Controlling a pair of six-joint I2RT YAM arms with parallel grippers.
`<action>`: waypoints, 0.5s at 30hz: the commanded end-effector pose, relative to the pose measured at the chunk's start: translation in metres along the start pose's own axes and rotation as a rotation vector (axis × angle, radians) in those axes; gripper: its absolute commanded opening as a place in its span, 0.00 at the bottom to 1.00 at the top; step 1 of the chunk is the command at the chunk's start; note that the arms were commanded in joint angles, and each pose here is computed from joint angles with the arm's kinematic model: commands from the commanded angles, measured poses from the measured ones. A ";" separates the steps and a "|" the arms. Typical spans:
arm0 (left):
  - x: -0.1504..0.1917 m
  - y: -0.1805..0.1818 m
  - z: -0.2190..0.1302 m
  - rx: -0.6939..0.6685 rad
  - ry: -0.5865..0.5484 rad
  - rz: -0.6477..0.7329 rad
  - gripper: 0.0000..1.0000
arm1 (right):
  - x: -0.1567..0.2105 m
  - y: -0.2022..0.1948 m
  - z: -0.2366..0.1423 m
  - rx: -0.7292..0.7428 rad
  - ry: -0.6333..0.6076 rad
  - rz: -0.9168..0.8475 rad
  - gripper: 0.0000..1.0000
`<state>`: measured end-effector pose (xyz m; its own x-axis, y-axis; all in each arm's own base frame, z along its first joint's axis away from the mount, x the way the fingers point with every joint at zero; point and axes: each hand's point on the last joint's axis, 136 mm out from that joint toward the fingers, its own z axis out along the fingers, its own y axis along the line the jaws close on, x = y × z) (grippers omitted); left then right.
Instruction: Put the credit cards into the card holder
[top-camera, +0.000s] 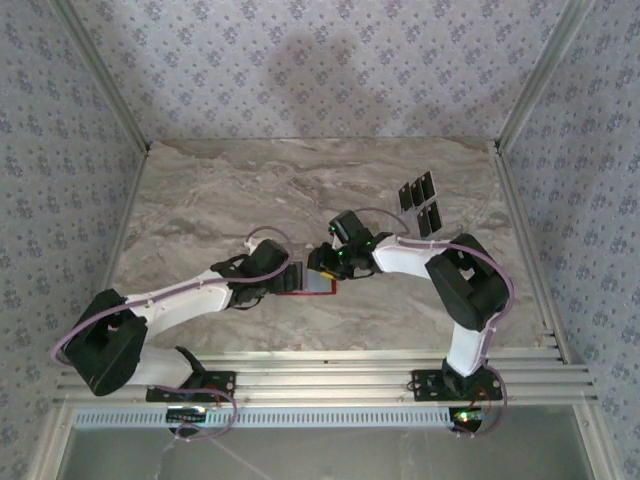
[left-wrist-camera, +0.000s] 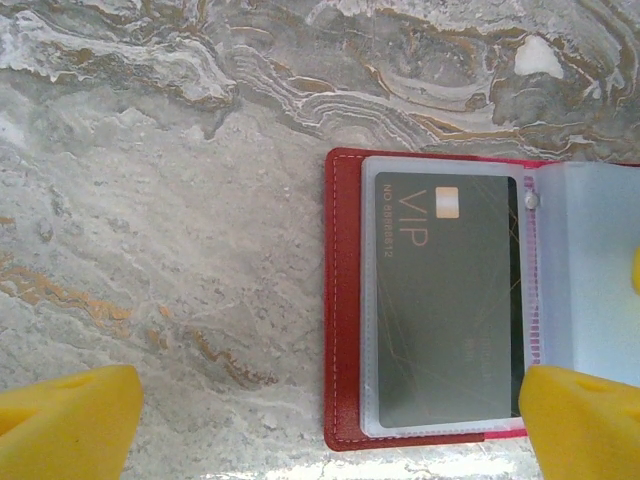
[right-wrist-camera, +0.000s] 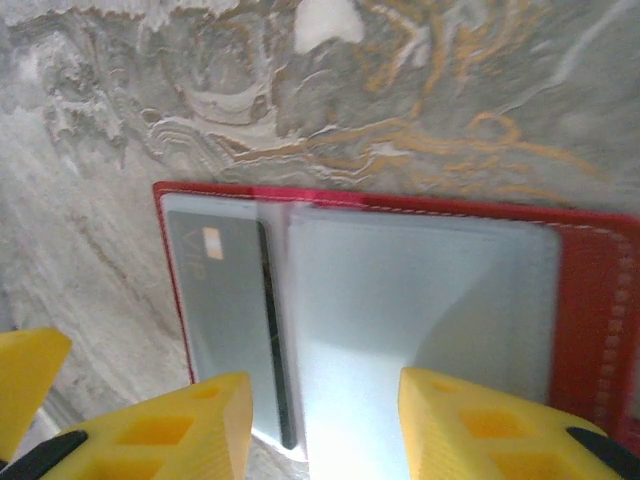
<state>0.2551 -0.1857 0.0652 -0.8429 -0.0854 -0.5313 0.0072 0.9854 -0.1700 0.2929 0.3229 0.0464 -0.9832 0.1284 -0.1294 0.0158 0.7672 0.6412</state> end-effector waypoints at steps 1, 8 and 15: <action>0.001 -0.001 0.000 0.012 0.005 0.000 0.97 | -0.011 -0.001 -0.016 0.063 -0.033 -0.049 0.45; 0.003 -0.009 0.003 0.025 0.015 0.013 0.97 | -0.011 -0.010 -0.008 0.114 -0.006 -0.068 0.45; 0.006 -0.018 0.004 0.036 0.018 0.046 0.97 | -0.008 -0.015 0.005 0.135 0.024 -0.066 0.45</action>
<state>0.2480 -0.1952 0.0570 -0.8593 -0.0514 -0.5089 0.0399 0.9852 -0.1670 0.3025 0.3141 0.0436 -0.9834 0.0839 -0.1611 -0.0213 0.8275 0.5610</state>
